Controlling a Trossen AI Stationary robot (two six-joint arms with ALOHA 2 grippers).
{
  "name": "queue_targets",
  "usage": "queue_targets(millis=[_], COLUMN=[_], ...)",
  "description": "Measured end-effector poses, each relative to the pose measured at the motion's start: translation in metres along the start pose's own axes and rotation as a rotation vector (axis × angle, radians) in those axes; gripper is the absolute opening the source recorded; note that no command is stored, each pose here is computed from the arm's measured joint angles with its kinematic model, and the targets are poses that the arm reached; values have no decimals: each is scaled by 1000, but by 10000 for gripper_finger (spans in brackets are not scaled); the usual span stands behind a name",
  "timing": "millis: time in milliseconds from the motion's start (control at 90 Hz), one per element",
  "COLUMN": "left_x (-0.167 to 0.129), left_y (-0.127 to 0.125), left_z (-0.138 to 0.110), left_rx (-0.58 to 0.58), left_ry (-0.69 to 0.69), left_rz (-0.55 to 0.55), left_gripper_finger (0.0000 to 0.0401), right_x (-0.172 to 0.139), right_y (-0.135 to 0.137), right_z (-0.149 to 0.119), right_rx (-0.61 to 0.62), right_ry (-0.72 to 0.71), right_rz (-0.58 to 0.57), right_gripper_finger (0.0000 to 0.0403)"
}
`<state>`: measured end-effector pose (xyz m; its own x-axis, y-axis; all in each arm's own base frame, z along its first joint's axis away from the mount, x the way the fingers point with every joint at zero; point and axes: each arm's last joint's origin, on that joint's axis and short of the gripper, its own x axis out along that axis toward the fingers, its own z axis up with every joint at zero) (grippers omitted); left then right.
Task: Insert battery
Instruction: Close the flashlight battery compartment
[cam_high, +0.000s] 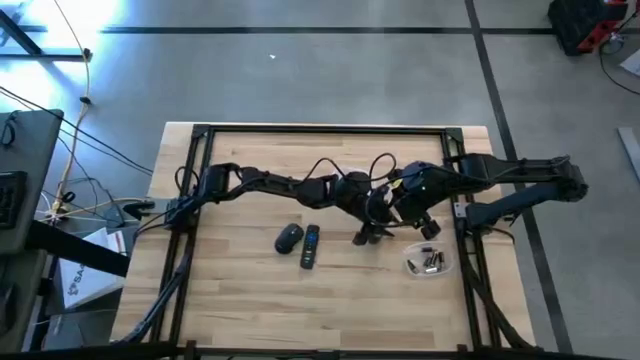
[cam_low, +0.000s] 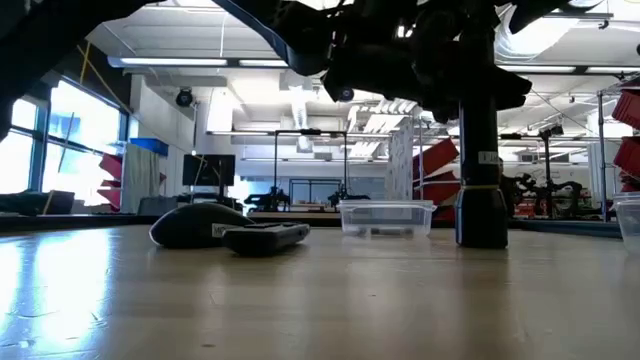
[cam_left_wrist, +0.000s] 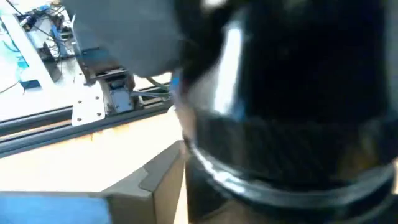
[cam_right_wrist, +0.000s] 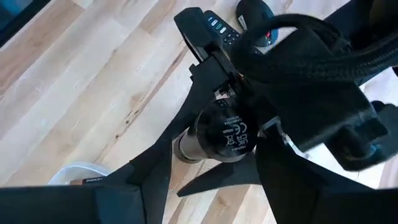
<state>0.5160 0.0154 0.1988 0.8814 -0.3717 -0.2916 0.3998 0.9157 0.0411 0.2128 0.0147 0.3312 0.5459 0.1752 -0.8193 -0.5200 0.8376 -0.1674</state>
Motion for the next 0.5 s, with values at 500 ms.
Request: queue_targets(millis=[500], left_x=[-15], left_y=[-4], left_z=[13], left_rx=[-54], left_ry=[84], left_rz=[-4], left_gripper_finger=[230], right_x=[0], right_y=[0], right_z=[0], right_rx=[0], right_ry=[-2], right_rz=[0], right_gripper_finger=[197])
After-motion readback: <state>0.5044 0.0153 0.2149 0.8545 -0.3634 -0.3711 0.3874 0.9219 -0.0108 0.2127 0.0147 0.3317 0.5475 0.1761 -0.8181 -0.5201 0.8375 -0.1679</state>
